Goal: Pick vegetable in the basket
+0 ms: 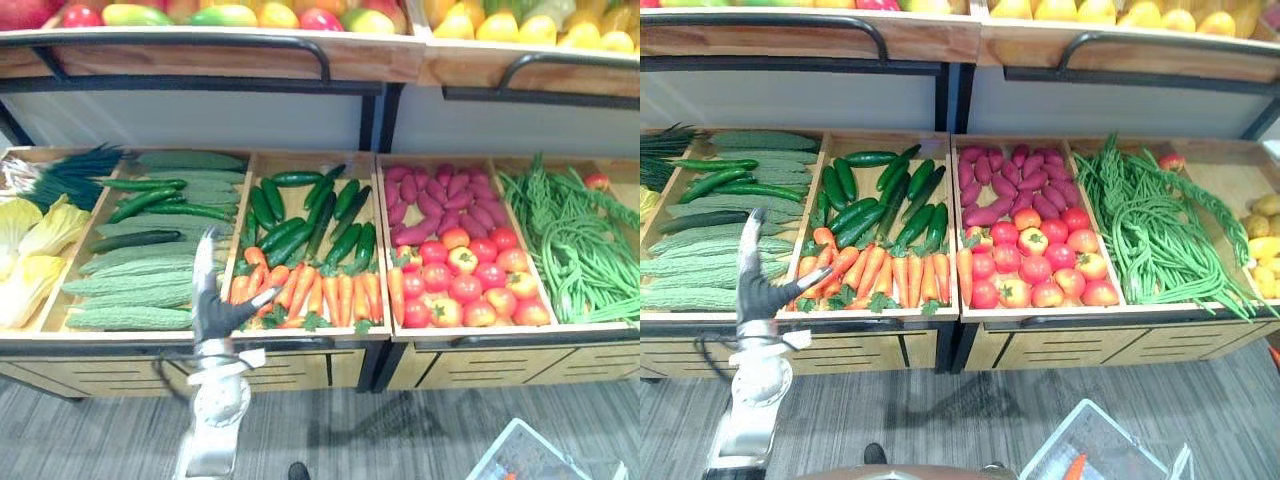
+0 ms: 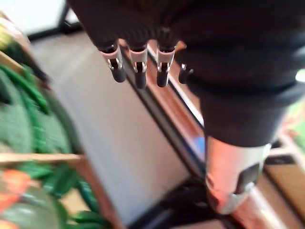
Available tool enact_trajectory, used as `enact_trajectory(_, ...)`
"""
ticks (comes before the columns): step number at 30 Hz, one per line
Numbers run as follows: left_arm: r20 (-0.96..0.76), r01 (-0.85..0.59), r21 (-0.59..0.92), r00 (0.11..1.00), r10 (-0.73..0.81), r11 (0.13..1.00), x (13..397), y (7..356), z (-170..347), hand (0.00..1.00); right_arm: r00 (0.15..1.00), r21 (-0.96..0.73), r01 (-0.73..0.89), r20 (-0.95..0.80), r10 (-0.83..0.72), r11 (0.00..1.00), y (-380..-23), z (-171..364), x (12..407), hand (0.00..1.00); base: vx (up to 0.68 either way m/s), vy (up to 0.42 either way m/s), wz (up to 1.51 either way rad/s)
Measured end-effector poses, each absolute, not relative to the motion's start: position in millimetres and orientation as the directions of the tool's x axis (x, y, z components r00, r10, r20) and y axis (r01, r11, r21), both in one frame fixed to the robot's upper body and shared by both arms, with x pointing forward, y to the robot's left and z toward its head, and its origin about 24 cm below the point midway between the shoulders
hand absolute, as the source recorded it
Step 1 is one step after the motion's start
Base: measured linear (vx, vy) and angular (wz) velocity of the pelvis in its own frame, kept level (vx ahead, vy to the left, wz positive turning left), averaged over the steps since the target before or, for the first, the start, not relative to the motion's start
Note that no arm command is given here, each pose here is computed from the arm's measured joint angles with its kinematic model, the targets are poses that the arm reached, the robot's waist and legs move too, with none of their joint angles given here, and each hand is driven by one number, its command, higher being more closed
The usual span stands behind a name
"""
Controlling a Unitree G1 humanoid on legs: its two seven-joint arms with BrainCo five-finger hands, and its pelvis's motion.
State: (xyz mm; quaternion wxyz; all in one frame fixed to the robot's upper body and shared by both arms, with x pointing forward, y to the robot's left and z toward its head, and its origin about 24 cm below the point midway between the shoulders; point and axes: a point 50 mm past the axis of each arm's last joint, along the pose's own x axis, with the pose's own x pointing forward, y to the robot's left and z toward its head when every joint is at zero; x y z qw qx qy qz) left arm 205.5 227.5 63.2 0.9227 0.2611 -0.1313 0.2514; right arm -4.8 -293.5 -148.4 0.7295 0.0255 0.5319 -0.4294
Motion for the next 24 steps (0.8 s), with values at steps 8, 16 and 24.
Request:
enact_trajectory(8,-0.145,-0.586,0.495,0.673,0.726,0.642,141,274,-48,0.0,0.066,-0.414,0.634,-0.812,-0.579,0.653,-279,-153,-5,1.0,0.01,0.023,0.17)
enact_trajectory(16,-0.583,-0.519,0.549,0.323,0.745,0.655,47,271,-131,0.0,0.098,-0.374,0.652,-0.821,-0.562,0.66,-268,-157,10,1.0,0.08,-0.003,0.06)
enact_trajectory(24,-0.78,-0.513,0.462,0.154,0.607,0.723,7,253,-155,0.0,0.113,-0.344,0.678,-0.824,-0.555,0.649,-266,-158,28,1.0,0.08,-0.01,-0.09)
